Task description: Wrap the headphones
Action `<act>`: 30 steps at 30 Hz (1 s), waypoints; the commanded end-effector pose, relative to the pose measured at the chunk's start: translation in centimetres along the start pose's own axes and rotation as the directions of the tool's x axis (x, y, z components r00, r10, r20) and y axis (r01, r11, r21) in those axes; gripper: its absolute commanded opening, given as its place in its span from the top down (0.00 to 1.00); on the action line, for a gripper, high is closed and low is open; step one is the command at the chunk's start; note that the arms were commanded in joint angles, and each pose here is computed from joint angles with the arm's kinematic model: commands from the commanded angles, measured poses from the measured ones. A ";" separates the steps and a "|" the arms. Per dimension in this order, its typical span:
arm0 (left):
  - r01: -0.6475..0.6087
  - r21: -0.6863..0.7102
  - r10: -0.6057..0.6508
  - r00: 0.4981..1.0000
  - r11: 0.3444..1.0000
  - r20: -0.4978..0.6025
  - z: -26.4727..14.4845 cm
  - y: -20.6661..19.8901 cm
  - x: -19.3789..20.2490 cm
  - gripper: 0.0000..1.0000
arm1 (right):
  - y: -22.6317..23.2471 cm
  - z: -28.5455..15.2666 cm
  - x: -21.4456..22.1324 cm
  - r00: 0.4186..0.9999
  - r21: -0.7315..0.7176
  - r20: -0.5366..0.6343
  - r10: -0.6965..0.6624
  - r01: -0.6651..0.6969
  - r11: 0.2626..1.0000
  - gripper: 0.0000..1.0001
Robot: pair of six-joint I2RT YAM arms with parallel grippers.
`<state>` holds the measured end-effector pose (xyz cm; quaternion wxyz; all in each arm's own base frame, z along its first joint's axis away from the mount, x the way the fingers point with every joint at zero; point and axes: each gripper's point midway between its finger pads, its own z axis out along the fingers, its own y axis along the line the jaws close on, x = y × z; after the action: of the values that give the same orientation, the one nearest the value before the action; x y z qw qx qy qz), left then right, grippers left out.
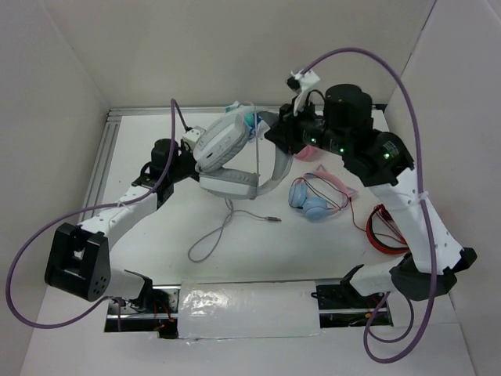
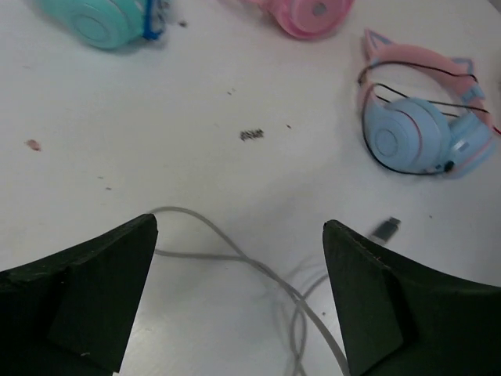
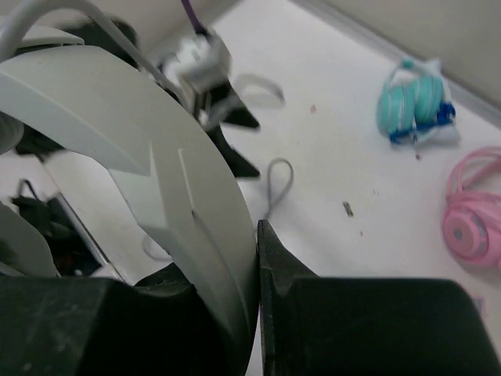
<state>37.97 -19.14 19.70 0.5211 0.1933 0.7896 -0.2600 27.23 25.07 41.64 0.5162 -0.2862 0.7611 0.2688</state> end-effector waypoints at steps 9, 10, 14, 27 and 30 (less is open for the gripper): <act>-0.006 0.370 -0.025 0.997 0.929 0.079 1.3 -7.1 -0.6 0.01 | 3.5 -1.5 -5.6 0.980 -0.135 0.095 0.173 -0.160 0.978 1.00; -0.014 0.392 -0.019 0.997 0.920 0.081 1.4 -7.7 -0.4 0.01 | 3.4 -1.5 -5.7 0.978 -0.129 0.096 0.187 -0.174 0.976 1.00; 0.000 0.375 -0.019 0.999 0.927 0.046 2.1 -8.5 1.3 0.56 | 1.3 -2.1 -7.8 0.944 -0.070 0.151 0.292 -0.285 0.956 1.00; 0.263 -0.088 -0.276 0.943 0.961 -0.187 -3.8 -5.4 9.2 1.00 | -20.5 -3.8 -7.2 0.726 0.479 0.521 0.450 -0.684 0.550 1.00; 0.290 -0.238 -0.340 0.917 0.927 -0.207 -6.1 -4.6 9.9 1.00 | -25.0 -4.5 -4.2 0.725 0.619 0.549 0.415 -0.687 0.382 1.00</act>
<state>28.27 -22.07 15.29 0.4196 0.1163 0.8438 -0.3137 41.47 9.90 42.96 0.5343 0.1862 0.8073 0.1675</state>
